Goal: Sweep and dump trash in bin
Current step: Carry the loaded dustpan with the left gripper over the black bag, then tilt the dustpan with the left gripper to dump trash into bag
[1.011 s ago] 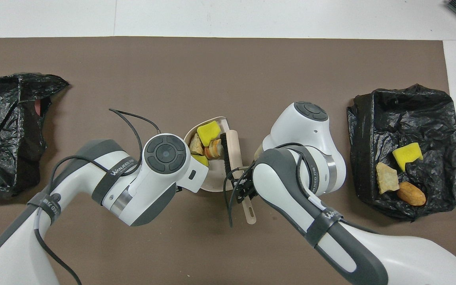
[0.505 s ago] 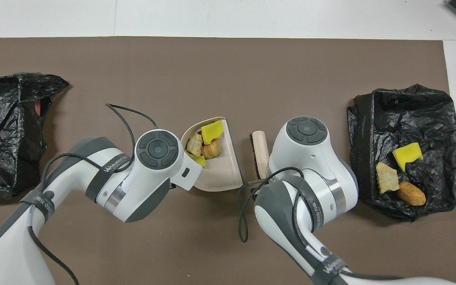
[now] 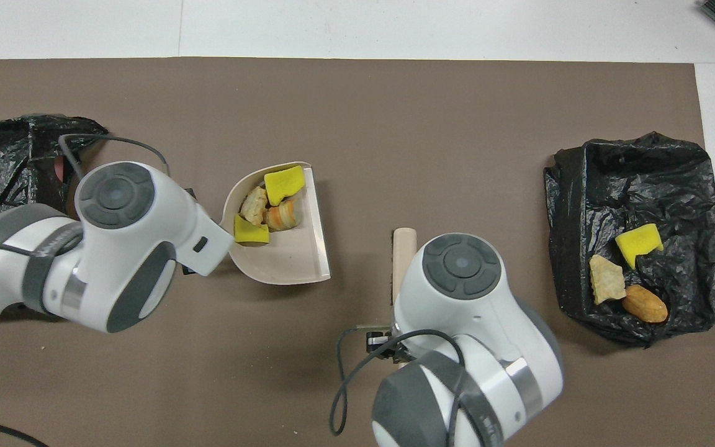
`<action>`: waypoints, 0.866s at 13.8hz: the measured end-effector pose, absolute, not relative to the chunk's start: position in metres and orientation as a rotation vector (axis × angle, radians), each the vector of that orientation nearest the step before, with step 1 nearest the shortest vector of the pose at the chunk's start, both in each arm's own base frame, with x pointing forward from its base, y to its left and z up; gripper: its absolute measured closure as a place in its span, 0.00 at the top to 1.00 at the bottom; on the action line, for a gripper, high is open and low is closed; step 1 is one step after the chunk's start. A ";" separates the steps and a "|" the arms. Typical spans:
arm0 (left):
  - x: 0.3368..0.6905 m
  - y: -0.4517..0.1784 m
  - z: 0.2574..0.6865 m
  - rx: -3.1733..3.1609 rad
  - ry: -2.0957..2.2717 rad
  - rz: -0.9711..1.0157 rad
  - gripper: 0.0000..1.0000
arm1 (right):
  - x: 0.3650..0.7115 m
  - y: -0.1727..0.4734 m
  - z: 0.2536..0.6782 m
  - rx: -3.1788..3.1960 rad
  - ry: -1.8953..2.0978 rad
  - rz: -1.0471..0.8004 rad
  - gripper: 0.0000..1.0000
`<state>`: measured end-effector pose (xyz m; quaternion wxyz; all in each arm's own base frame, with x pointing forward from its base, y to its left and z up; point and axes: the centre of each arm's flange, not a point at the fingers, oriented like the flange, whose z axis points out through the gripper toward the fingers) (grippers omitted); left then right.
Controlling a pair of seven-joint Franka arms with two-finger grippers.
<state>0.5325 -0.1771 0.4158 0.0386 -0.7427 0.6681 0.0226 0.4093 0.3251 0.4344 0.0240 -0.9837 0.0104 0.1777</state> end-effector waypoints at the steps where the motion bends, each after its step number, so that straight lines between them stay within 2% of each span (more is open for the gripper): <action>1: 0.536 -0.149 0.428 -2.280 2.067 0.059 0.31 | 0.399 0.346 0.429 -3.033 0.036 0.531 0.26; 5: 0.547 -0.020 0.466 -2.299 2.049 0.007 0.31 | 0.364 0.415 0.376 -3.020 0.012 0.564 0.26; 7: 0.549 0.045 0.484 -2.330 1.995 -0.021 0.31 | 0.363 0.419 0.355 -3.018 -0.002 0.615 0.26; 12: 0.544 0.181 0.523 -2.311 1.961 -0.123 0.31 | 0.352 0.426 0.339 -3.065 -0.093 0.632 0.26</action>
